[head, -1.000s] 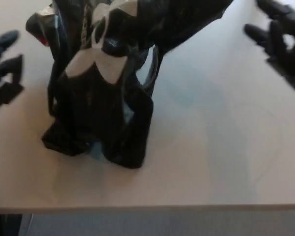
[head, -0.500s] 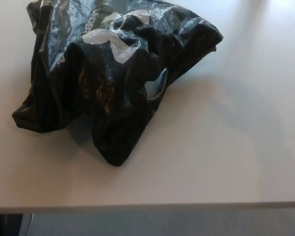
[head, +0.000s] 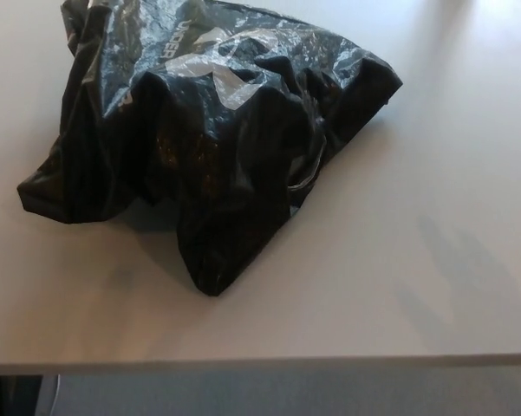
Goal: A plastic bag is kept in the middle of the desk and the robot uses both its hands to grab the bag from the left and right and brings its hands close together to compress the bag
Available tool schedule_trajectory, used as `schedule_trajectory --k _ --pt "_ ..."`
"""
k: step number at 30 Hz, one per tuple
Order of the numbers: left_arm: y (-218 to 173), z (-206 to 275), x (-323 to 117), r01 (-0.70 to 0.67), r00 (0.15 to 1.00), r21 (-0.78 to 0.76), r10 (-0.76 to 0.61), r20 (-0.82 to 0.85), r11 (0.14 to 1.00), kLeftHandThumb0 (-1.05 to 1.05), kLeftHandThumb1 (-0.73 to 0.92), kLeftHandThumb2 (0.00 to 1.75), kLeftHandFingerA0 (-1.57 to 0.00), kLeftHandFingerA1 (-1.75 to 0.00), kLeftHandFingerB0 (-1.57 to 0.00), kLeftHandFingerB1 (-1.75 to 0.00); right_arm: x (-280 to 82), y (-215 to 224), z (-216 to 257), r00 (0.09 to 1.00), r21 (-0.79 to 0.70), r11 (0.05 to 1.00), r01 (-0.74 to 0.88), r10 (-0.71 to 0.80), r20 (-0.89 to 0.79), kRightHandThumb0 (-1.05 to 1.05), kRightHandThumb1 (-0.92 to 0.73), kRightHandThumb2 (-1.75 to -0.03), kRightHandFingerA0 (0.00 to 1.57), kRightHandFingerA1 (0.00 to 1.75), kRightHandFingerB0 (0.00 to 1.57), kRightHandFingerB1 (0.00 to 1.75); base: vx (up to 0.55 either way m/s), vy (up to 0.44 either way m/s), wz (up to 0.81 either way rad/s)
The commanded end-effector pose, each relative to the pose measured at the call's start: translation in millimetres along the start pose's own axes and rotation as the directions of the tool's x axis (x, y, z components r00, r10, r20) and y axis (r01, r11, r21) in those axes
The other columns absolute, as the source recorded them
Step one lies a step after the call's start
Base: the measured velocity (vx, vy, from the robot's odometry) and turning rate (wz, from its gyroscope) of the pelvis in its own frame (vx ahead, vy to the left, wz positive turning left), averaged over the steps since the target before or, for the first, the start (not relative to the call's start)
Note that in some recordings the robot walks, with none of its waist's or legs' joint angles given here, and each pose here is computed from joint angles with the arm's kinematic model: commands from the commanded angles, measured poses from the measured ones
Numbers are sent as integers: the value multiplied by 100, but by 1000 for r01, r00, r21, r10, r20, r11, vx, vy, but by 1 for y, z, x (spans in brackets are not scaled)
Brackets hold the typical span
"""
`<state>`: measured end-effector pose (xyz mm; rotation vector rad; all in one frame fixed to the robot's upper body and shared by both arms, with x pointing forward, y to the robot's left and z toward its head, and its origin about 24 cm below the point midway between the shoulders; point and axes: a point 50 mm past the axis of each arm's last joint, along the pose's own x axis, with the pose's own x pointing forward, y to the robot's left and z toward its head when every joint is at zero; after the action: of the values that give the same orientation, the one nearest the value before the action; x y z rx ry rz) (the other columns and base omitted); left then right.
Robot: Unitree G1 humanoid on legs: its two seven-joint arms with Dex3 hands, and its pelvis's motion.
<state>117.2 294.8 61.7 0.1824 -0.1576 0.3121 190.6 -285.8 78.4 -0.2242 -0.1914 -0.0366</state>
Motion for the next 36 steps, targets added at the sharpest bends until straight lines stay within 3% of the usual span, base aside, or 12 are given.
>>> schedule_trajectory --k 1,4,5,6,7,26,27,30,31,32,33,36 --pt "-51 10 -106 182 958 44 -187 217 982 -83 85 117 0 -18 0 -12 -87 52 12 932 -485 866 -124 270 243 -99 -77 -111 0 24 0 21 0 0 0" --pt "-46 5 -108 150 969 64 -160 189 987 -87 88 118 0 -17 0 -9 -94 51 2 952 -487 868 -95 222 210 -90 -72 -89 0 3 0 0 0 0 0" --pt "-46 3 -108 155 968 56 -163 188 986 -85 88 118 0 -16 0 -9 -95 51 0 962 -497 863 -88 203 181 -95 -84 -116 0 22 0 20 0 0 0" --pt "-45 2 -106 151 965 63 -161 208 987 -72 92 76 0 -13 0 -3 -96 52 -1 968 -515 852 -90 196 155 -95 -88 -120 0 23 0 23 0 0 0" --pt "-42 -1 -101 132 961 71 -145 236 989 -86 86 118 0 -19 0 -11 -96 53 -2 973 -534 840 -97 192 126 -86 -83 -119 0 30 0 30 0 0 0" --pt "-33 -5 -88 92 961 89 -112 251 992 -79 85 121 0 -27 0 -19 -87 62 -10 974 -492 863 -114 195 116 -98 -86 -114 0 15 0 13 0 0 0" --pt "-34 -4 -87 96 961 79 -113 253 992 -77 82 120 0 -30 0 -22 -87 62 -10 974 -482 868 -124 199 109 -79 -90 -68 0 0 0 0 0 0 0" --pt "-35 -6 -84 118 959 79 -135 249 990 -81 83 119 0 -26 0 -18 -84 64 -10 970 -435 887 -155 221 105 -83 -65 -88 0 8 0 0 0 0 0" --pt "-35 -6 -84 128 957 74 -143 254 989 -77 78 117 0 -29 0 -21 -84 64 -11 969 -427 891 -158 222 105 -73 -78 -64 0 0 0 0 0 0 0" --pt "-35 -7 -84 137 954 69 -150 260 988 -75 92 74 0 -24 0 -14 -84 64 -11 969 -425 891 -157 222 106 -100 -69 -96 3 8 0 4 0 0 0" --pt "-35 -7 -84 139 952 69 -153 265 988 -77 76 113 0 -30 0 -23 -84 64 -11 969 -424 891 -162 225 103 -103 -70 -96 4 6 0 1 0 0 0" --pt "-36 -7 -83 143 952 64 -155 264 988 -78 75 112 0 -29 0 -23 -82 65 -11 967 -415 893 -175 236 99 -102 -70 -96 0 6 0 1 0 0 0"
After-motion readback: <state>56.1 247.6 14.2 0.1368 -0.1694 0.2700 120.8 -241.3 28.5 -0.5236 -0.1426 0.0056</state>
